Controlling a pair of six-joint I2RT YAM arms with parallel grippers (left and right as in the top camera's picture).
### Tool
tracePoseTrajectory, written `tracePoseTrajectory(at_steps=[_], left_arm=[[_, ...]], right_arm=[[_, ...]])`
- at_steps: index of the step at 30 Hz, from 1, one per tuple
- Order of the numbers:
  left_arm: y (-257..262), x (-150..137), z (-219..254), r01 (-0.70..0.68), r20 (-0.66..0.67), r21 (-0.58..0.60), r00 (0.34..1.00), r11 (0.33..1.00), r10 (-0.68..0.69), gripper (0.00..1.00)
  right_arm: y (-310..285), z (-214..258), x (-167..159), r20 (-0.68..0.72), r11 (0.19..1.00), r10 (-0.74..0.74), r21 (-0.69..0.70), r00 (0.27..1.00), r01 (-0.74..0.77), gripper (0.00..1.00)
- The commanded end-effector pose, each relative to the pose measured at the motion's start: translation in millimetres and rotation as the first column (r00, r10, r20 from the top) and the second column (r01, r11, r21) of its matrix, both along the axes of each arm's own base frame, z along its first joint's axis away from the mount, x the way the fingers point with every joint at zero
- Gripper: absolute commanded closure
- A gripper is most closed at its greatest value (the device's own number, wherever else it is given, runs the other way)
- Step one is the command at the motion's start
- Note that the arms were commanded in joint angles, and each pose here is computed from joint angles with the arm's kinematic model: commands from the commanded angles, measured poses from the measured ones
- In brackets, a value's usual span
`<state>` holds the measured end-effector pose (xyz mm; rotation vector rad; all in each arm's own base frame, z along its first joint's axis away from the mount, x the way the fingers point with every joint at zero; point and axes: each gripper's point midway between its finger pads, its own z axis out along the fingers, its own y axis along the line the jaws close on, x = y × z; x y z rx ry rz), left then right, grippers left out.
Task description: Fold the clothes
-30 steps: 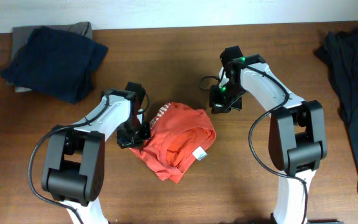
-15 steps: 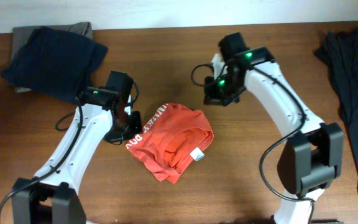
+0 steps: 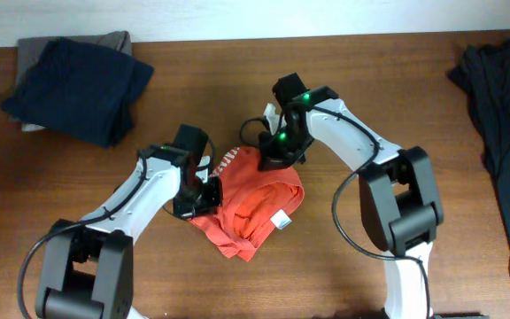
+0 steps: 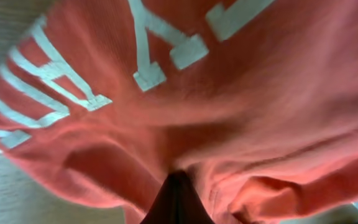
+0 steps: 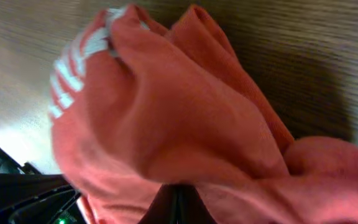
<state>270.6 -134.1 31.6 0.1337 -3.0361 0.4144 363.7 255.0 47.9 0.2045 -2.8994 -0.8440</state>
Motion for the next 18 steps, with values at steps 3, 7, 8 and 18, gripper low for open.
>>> tracePoseTrajectory(at_steps=[3,7,8,18], left_arm=[[4,-28,-36,-0.009,-0.075,-0.005,0.997,1.000,0.008,0.99],[8,-42,-58,-0.010,-0.091,0.000,0.996,1.000,0.010,0.99],[9,-45,-62,-0.010,-0.098,0.003,0.995,1.000,0.010,0.99],[20,-53,-64,-0.005,-0.118,0.058,0.993,0.998,0.012,0.99]], right_arm=[[-4,-17,0,-0.044,1.000,-0.010,0.018,0.999,0.011,0.96],[-17,-28,6,-0.039,0.999,-0.030,-0.029,0.999,0.029,0.96],[-20,-30,7,-0.038,0.999,-0.036,-0.041,0.999,0.034,0.96],[-73,-42,34,0.004,0.978,-0.145,-0.148,0.989,0.144,0.96]])
